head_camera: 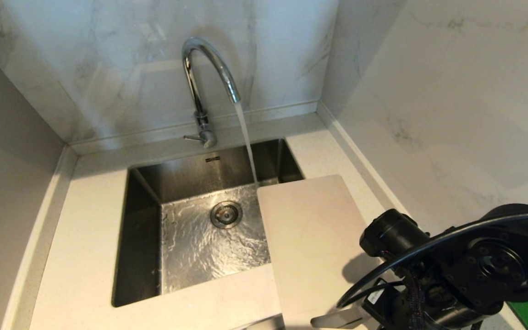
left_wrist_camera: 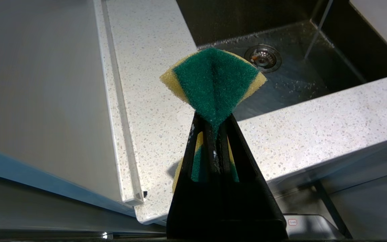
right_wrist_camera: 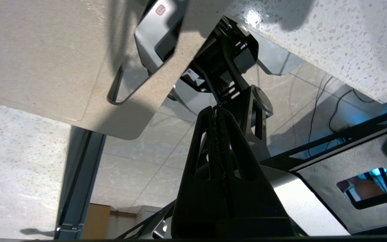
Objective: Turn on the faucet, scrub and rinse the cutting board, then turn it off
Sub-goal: Pick up the cutting board
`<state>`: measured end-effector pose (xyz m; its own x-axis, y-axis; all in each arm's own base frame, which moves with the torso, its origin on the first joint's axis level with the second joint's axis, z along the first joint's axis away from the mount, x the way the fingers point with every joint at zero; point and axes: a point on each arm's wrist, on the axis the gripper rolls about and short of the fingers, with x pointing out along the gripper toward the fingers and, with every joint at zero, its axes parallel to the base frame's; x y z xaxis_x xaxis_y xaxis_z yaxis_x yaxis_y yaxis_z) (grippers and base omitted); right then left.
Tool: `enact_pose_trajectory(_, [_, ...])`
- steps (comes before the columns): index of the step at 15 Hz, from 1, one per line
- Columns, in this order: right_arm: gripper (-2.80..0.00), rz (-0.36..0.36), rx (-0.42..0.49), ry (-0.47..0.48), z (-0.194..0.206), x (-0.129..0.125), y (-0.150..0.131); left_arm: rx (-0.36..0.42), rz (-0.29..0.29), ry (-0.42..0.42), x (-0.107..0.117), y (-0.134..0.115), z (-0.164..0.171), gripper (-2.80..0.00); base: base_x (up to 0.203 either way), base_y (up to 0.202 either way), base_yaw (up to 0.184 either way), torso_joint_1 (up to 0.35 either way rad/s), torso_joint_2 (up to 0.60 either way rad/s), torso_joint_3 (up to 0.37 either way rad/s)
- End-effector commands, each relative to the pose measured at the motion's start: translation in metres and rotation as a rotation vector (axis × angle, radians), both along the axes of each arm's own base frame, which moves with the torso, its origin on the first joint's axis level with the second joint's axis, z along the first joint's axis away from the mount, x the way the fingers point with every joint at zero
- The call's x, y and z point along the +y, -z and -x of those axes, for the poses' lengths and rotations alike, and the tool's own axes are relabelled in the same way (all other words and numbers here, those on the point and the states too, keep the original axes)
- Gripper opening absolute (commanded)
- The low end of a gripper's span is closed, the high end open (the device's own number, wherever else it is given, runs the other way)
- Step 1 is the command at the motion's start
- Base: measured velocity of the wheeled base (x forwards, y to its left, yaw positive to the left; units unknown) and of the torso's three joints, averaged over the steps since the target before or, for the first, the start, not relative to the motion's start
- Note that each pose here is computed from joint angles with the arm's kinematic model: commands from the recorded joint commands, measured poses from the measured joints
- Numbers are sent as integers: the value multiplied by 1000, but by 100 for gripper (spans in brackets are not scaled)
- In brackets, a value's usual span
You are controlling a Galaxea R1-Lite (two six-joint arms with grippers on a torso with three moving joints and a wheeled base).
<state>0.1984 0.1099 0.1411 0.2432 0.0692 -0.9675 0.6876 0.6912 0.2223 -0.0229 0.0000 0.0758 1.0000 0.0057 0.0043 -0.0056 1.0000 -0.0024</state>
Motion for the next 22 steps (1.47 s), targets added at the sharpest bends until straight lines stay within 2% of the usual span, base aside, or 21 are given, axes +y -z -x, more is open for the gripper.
enact_pose_trajectory(1, [-280, 8, 23, 15, -2, 2, 5, 0, 1, 0, 0, 0, 0, -280, 0, 0, 0, 0, 0, 0])
enact_pose_trajectory(2, [0, 6, 19, 10, -1, 3, 4, 0, 1, 0, 0, 0, 0, -280, 0, 0, 0, 0, 0, 0])
enact_pose_trajectory(8, [0, -5, 8, -18, 6, 6, 4, 0, 1, 0, 0, 0, 0, -280, 0, 0, 0, 0, 0, 0])
enact_pose_trajectory(14, [0, -24, 6, 23, 7, 6, 4, 0, 1, 0, 0, 0, 0, -280, 0, 0, 0, 0, 0, 0])
enact_pose_trajectory(16, [0, -42, -6, 20, 9, 4, 6, 0, 1, 0, 0, 0, 0, -280, 0, 0, 0, 0, 0, 0])
enact_pose_trajectory(19, [0, -116, 18, -1, 15, 3, 6, 0, 1, 0, 0, 0, 0, -280, 0, 0, 0, 0, 0, 0])
enact_pose_trajectory(22, [0, -118, 20, 4, 11, 6, 12, 0, 1, 0, 0, 0, 0, -280, 0, 0, 0, 0, 0, 0])
